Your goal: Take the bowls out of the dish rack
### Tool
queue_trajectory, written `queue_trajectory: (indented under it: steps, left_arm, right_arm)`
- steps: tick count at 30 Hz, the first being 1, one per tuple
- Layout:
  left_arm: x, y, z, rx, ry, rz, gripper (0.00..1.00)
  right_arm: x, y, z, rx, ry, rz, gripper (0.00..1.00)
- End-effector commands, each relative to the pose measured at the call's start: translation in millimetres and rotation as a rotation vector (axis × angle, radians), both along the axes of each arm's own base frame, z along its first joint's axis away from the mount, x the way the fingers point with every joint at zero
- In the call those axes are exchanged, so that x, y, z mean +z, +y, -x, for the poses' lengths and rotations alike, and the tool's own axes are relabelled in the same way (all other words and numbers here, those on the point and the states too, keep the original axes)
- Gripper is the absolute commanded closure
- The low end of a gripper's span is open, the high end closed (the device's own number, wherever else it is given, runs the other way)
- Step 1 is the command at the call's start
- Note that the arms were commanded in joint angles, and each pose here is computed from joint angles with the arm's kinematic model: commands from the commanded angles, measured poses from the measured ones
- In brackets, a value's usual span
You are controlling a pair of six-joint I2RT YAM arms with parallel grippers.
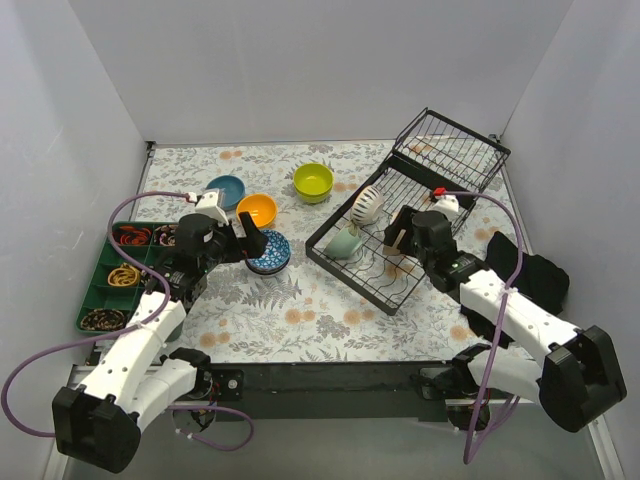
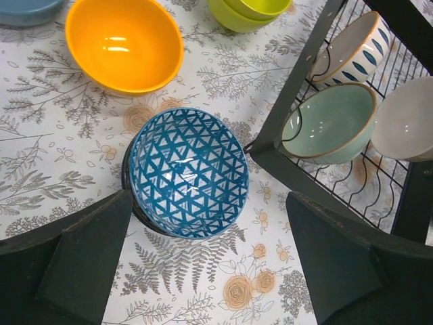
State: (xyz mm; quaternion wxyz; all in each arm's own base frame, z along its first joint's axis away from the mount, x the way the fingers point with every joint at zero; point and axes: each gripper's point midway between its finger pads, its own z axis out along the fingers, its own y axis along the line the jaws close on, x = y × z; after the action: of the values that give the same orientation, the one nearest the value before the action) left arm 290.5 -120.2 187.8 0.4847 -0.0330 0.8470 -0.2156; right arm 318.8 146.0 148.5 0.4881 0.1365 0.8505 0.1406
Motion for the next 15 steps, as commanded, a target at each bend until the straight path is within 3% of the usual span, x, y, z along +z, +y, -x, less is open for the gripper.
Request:
queue_trajectory:
  steps: [1,15]
  left_arm:
    - [2.4,-12.6,2.4,-0.073,-0.013,0.035,0.02]
    - [26.8,-73.2,9.8,-0.224,0.061,0.357,0.02]
  right_arm:
    - [63.4,17.4,-10.4,0.035,-0.215,-0.175,0.99]
    - [115.4,21.3,25.8,0.161,-0.37,-0.307,0.99]
